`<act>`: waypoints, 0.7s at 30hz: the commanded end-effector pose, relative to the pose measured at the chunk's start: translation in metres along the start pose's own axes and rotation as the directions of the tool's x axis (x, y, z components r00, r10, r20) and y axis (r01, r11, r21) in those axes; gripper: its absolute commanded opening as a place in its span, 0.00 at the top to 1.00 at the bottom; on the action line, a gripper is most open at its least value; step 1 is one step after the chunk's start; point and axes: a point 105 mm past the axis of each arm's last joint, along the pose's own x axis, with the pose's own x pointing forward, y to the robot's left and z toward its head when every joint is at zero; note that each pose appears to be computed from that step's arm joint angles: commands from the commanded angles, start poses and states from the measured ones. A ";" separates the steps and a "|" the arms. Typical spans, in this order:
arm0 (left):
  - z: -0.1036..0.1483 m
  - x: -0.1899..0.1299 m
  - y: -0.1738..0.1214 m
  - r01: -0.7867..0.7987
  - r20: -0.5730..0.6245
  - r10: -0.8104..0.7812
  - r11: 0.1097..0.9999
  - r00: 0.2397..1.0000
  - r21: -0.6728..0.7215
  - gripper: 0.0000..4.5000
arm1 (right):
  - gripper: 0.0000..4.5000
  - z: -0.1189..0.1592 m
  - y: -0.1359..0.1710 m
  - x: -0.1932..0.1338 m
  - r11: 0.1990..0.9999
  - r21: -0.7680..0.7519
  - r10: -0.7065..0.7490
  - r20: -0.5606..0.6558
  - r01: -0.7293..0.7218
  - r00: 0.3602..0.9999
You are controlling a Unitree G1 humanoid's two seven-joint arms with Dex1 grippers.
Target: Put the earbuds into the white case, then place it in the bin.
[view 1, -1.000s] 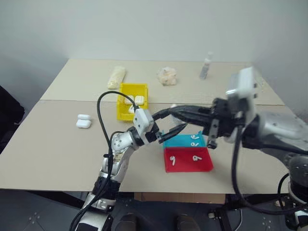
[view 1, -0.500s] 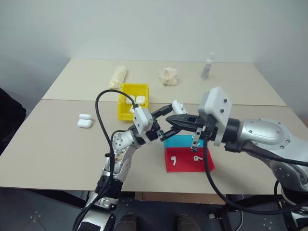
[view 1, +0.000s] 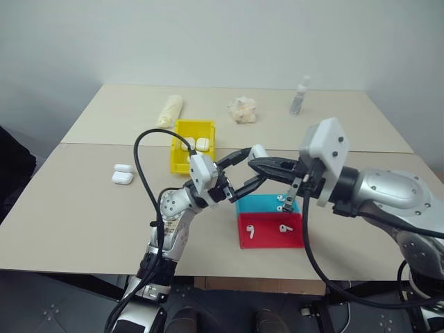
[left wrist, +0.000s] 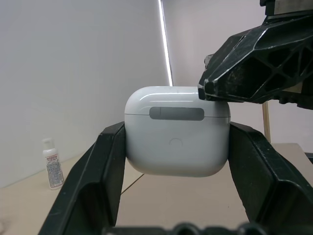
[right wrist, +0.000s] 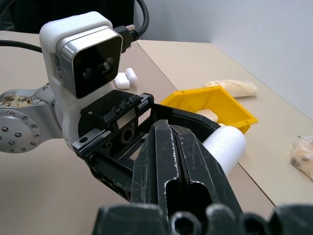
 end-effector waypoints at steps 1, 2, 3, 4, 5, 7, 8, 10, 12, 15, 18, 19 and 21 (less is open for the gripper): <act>0.006 -0.005 0.016 -0.083 0.013 0.083 0.995 0.996 0.062 0.38 | 0.99 0.029 0.004 -0.014 0.998 -0.058 0.009 0.112 -0.003 0.994; 0.004 -0.007 0.026 -0.128 -0.012 0.130 0.987 0.991 0.094 0.38 | 0.99 0.032 0.003 -0.018 0.999 -0.053 0.004 0.129 0.003 0.992; 0.002 -0.009 0.035 -0.172 -0.032 0.177 0.977 0.984 0.127 0.38 | 0.99 0.033 0.002 -0.020 0.999 -0.046 -0.004 0.137 0.010 0.991; 0.002 -0.010 0.044 -0.213 -0.046 0.222 0.965 0.974 0.151 0.38 | 0.99 0.033 0.001 -0.022 0.999 -0.038 -0.011 0.137 0.017 0.991; 0.003 -0.011 0.059 -0.305 -0.052 0.319 0.935 0.946 0.182 0.38 | 0.99 0.030 -0.001 -0.024 0.999 -0.033 -0.027 0.124 0.032 0.992; 0.008 -0.011 0.096 -0.506 -0.043 0.535 0.819 0.844 0.271 0.38 | 0.99 0.021 -0.003 -0.027 0.998 -0.007 -0.054 0.093 0.055 0.994; 0.009 -0.013 0.112 -0.580 -0.035 0.622 0.748 0.782 0.321 0.38 | 0.99 0.015 -0.003 -0.027 0.998 0.012 -0.059 0.073 0.059 0.996; 0.009 -0.018 0.133 -0.652 -0.043 0.726 0.641 0.687 0.406 0.38 | 0.99 0.009 0.000 -0.025 0.998 0.029 -0.053 0.054 0.052 0.997; 0.008 -0.022 0.146 -0.688 -0.048 0.787 0.565 0.614 0.456 0.38 | 0.99 0.006 0.003 -0.023 0.999 0.030 -0.038 0.043 0.037 0.998; -0.003 -0.029 0.156 -0.693 -0.119 0.833 0.521 0.541 0.499 0.38 | 0.99 0.002 0.005 -0.019 0.999 0.033 -0.021 0.022 0.020 1.000; -0.023 -0.038 0.162 -0.701 -0.214 0.867 0.491 0.450 0.517 0.38 | 0.99 -0.003 0.004 -0.017 0.999 0.045 -0.014 0.000 0.014 1.000; -0.026 -0.038 0.161 -0.707 -0.218 0.869 0.489 0.444 0.510 0.38 | 0.99 -0.003 0.004 -0.016 0.999 0.045 -0.013 -0.003 0.013 1.000; -0.036 -0.036 0.158 -0.690 -0.263 0.860 0.509 0.438 0.514 0.30 | 1.00 -0.005 0.004 -0.016 0.999 0.044 -0.013 -0.010 0.013 1.000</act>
